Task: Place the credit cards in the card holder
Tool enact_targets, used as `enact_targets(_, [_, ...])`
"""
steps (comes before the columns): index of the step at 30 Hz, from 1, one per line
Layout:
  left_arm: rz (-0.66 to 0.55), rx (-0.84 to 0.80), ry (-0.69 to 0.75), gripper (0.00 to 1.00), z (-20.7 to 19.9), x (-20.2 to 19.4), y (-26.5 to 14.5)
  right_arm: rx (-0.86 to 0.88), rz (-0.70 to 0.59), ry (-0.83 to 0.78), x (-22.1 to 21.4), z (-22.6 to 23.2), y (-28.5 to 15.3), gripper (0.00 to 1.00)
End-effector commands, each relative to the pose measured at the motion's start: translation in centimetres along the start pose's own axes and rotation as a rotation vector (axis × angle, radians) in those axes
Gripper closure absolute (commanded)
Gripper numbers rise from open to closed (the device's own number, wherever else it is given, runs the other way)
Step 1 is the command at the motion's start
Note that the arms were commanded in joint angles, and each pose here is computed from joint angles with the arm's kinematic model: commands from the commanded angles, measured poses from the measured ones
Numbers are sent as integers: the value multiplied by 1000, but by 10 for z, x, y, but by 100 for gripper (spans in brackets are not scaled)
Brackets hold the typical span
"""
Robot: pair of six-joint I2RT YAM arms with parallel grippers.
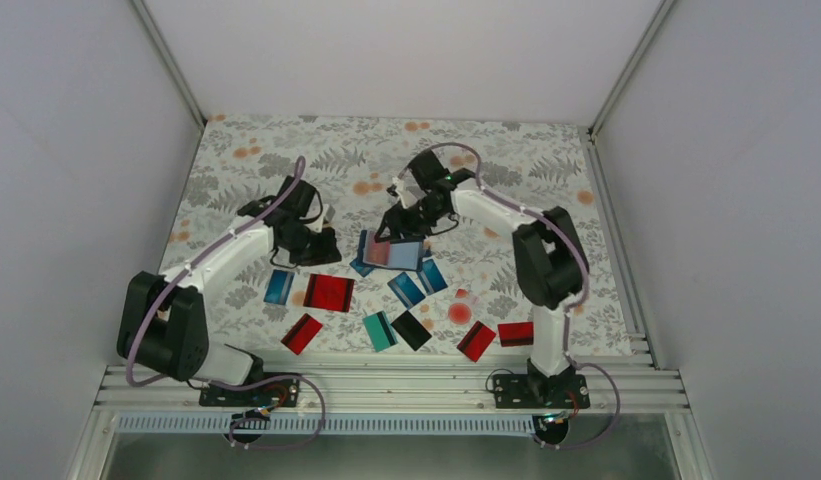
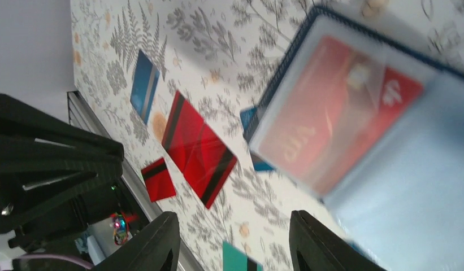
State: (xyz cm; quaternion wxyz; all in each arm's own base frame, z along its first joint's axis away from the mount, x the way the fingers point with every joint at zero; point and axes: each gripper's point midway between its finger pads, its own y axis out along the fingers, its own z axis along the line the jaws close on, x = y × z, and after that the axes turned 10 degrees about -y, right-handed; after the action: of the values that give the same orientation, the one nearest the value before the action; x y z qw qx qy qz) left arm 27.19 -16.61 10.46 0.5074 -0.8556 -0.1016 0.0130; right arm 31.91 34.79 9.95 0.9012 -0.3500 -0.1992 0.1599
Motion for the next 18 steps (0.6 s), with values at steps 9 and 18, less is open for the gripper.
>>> enact_targets(9, [90, 9, 38, 81, -6, -74, 26, -124, 66, 2, -103, -12, -13, 49])
enact_targets(18, [-53, 371, -164, 49, 58, -97, -8, -181, 69, -26, -136, -8, -17, 50])
